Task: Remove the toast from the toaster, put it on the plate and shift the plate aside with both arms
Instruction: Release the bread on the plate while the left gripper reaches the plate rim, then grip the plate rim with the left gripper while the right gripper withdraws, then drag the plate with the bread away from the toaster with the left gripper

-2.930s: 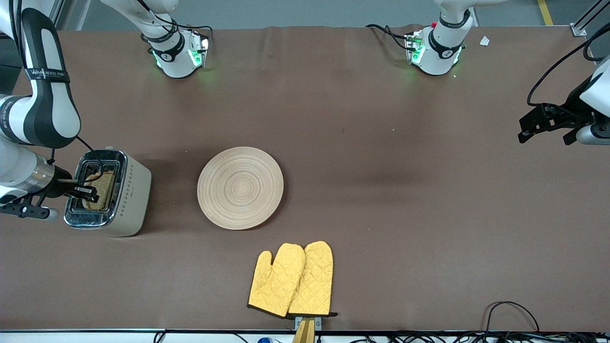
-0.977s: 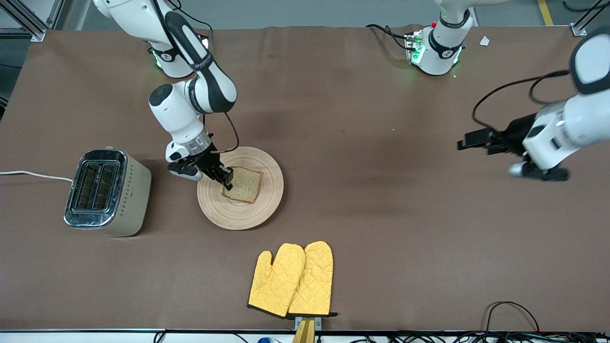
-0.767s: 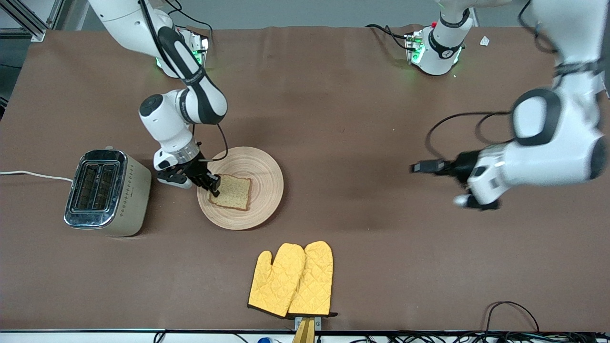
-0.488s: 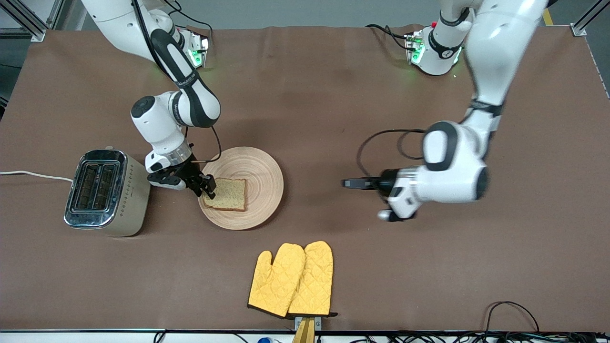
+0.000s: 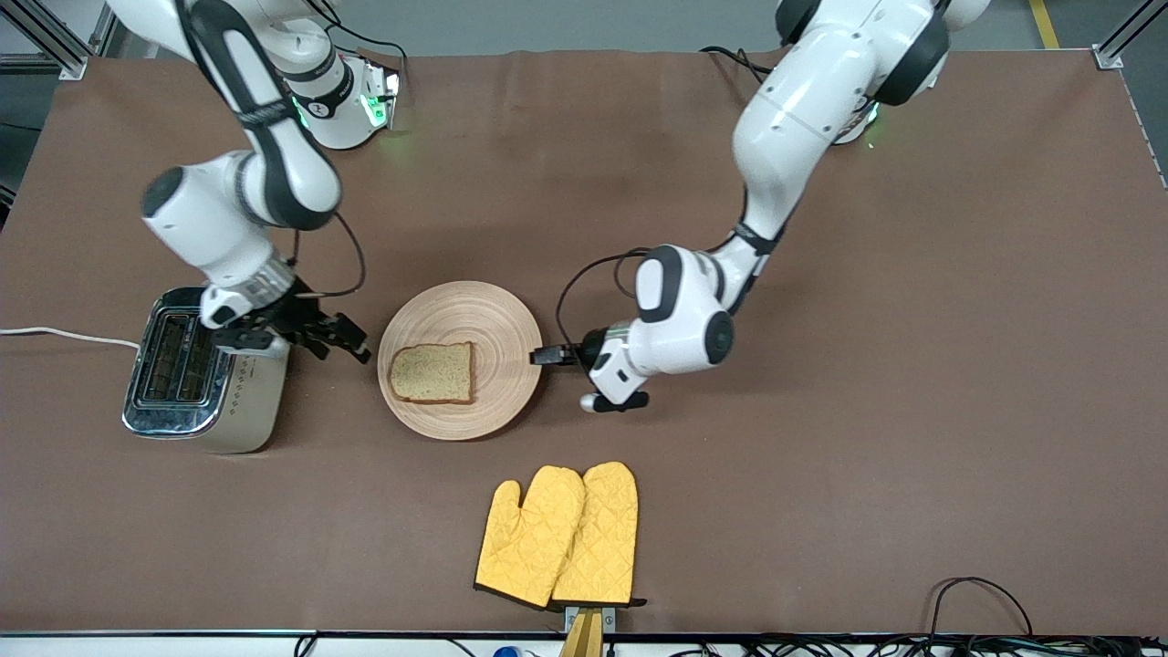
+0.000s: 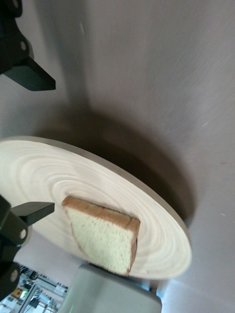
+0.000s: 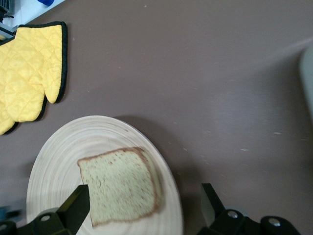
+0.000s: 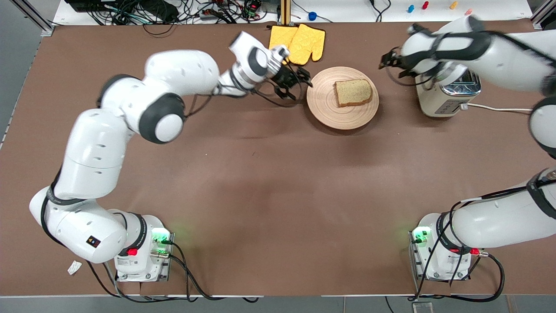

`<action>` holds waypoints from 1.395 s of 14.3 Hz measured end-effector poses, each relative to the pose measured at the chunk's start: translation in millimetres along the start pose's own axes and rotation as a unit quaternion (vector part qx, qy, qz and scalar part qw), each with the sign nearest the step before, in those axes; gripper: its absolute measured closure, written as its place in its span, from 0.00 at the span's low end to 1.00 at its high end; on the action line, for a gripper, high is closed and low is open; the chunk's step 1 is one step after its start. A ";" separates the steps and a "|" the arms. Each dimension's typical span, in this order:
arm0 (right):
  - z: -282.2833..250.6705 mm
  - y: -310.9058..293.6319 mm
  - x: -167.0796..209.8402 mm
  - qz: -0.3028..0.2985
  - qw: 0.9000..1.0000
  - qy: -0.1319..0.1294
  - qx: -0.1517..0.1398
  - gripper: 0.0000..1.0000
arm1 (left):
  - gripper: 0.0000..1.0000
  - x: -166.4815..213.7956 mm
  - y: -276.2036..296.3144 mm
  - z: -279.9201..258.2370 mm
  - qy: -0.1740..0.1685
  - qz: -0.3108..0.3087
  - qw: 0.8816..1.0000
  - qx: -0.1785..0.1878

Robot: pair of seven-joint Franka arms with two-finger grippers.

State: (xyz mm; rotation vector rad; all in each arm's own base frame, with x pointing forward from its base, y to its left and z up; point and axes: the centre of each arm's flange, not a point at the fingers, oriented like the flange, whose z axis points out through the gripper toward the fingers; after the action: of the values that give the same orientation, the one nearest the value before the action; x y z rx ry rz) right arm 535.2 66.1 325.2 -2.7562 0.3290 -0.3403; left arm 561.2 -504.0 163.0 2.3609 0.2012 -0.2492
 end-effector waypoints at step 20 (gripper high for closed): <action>-292.2 -19.5 100.8 -0.059 0.970 -0.139 -0.192 0.00 | 0.87 119.6 -59.9 -241.3 -0.060 0.112 0.992 -0.026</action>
State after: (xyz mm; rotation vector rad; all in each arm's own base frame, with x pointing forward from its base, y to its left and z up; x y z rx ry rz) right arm 554.3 -32.2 618.2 -3.1567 0.1699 0.0982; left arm 693.3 -284.4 265.2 2.2850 -0.1132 -0.2739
